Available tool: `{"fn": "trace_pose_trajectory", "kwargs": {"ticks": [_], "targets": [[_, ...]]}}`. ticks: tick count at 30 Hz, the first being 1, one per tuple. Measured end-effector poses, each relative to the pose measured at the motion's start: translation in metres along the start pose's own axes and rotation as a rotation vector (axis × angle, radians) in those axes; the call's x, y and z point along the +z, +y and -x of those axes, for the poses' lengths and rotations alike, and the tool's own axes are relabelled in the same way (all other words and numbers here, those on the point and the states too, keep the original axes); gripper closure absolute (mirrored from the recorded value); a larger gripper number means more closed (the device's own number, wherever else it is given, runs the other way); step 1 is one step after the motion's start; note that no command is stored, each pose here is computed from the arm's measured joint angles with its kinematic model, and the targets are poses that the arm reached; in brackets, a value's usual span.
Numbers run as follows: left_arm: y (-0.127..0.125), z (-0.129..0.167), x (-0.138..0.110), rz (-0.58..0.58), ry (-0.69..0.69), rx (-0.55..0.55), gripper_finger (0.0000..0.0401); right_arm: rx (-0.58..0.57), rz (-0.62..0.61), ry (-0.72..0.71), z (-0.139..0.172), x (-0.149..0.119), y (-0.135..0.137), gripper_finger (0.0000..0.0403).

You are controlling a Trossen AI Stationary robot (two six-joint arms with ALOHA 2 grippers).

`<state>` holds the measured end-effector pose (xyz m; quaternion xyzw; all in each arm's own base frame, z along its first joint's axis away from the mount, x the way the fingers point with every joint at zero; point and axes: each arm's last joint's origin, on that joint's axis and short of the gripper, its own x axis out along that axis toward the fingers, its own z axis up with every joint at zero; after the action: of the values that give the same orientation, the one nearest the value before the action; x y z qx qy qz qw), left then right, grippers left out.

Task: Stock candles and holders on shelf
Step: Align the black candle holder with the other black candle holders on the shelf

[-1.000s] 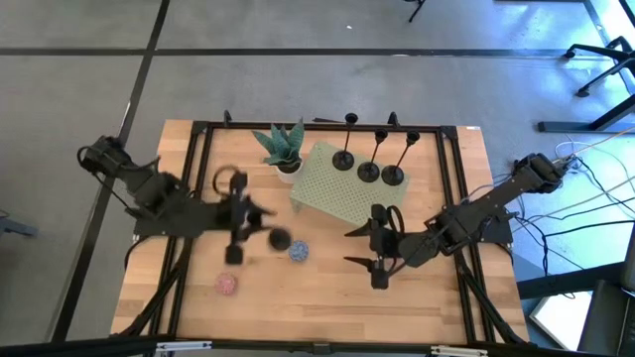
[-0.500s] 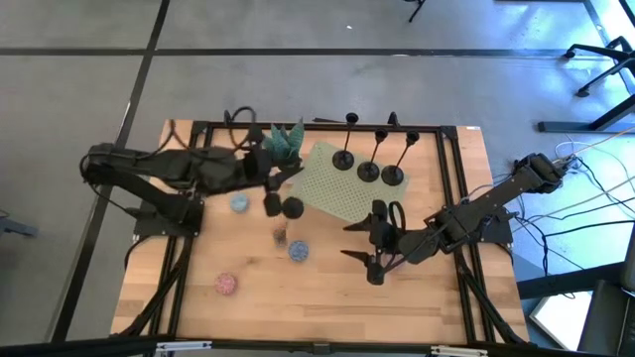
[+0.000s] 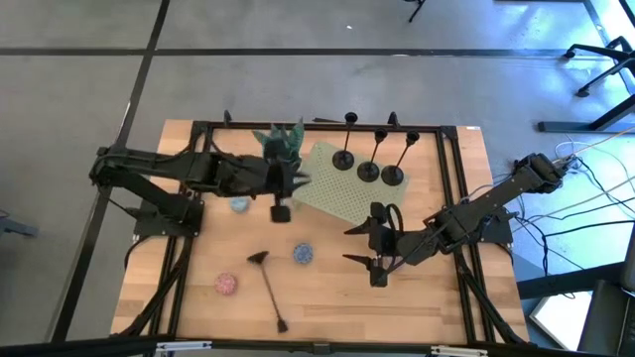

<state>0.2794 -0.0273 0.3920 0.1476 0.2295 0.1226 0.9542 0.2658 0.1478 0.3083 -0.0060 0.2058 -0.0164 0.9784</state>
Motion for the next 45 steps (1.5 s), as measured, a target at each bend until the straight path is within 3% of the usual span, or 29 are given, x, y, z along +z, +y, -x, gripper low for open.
{"fn": "trace_pose_trajectory", "kwargs": {"ticks": [3,6,11,15,22,31,45], "targets": [[-0.010,0.003,-0.016,-0.094,0.140,-0.192,0.0363,-0.005,0.011,0.019,0.000,-0.002,-0.001,0.0139],[-0.023,0.005,-0.027,-0.031,0.252,-0.351,0.0356,-0.007,0.017,0.029,0.000,-0.003,-0.001,0.0139],[-0.049,0.008,-0.042,0.037,0.468,-0.499,0.0321,-0.009,0.019,0.033,0.000,-0.003,-0.001,0.0139],[-0.072,0.008,-0.056,0.049,0.660,-0.496,0.0283,-0.009,0.019,0.033,0.000,-0.003,-0.001,0.0139],[-0.124,0.008,-0.075,-0.118,0.822,-0.566,0.0243,-0.006,0.019,0.034,0.000,-0.003,-0.001,0.0139],[-0.188,0.010,-0.101,-0.276,0.957,-0.654,0.0240,0.034,0.018,0.044,0.000,-0.004,0.000,0.0139],[-0.252,-0.006,-0.142,-0.387,1.076,-0.767,0.0240,0.034,0.026,0.044,0.000,-0.004,0.000,0.0139]]}}
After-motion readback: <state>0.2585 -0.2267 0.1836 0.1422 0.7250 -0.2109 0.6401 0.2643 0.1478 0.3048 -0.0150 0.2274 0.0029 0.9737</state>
